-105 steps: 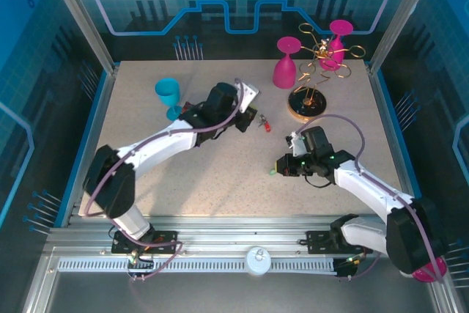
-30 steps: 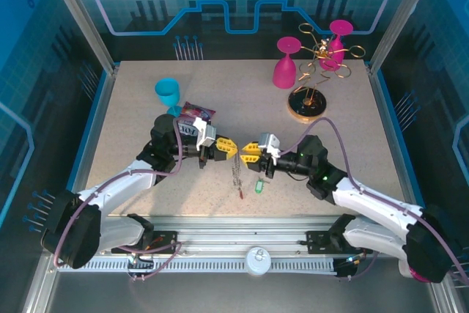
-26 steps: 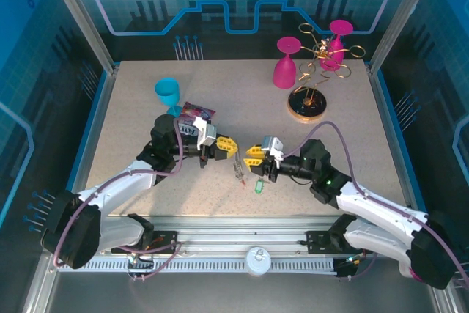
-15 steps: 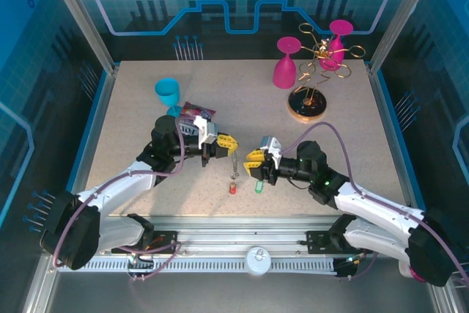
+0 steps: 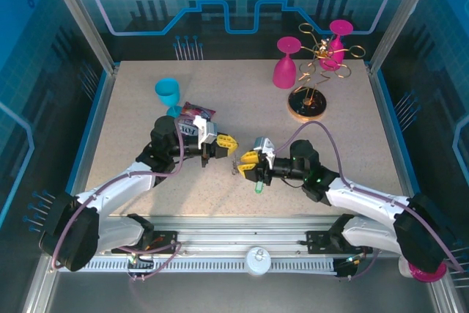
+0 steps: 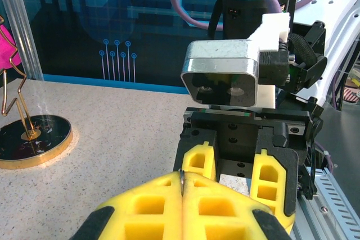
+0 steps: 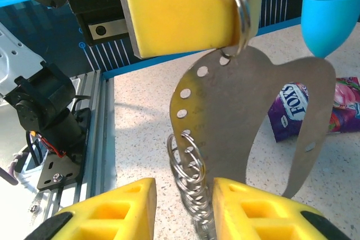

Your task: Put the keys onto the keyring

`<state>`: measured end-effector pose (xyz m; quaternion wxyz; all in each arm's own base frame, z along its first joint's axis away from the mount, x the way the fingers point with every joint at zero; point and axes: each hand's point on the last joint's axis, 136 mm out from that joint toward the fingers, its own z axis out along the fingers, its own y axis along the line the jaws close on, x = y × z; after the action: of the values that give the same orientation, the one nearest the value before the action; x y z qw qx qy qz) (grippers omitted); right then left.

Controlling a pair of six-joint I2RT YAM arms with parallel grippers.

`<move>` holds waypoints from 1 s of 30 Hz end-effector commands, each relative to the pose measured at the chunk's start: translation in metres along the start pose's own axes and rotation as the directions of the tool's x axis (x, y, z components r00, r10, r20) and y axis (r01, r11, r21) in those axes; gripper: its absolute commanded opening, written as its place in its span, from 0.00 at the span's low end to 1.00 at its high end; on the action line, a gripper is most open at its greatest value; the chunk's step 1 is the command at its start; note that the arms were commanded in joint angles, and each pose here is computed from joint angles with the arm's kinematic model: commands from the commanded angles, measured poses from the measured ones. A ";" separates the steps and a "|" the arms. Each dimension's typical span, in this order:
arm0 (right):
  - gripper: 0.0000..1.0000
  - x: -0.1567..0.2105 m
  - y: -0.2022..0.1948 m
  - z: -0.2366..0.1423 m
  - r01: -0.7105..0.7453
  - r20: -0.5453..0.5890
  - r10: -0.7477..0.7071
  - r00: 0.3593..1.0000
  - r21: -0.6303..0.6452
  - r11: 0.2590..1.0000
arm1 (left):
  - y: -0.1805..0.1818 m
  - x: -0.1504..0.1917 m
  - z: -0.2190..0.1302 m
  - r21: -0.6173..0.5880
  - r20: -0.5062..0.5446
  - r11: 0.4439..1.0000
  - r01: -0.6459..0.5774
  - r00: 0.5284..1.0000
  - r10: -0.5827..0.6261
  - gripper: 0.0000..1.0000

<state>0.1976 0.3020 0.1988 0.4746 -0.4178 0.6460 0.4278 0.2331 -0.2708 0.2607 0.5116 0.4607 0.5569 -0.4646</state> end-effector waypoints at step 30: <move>0.17 -0.034 0.011 0.009 0.073 0.096 -0.068 0.993 -0.044 0.996 | -0.009 -0.001 -0.001 0.033 0.006 0.999 -0.021 1.000 0.021 0.00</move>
<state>0.1964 0.3103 0.2086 0.4859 -0.4274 0.6242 0.4377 0.2329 -0.2708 0.2604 0.5110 0.4609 0.5571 -0.4648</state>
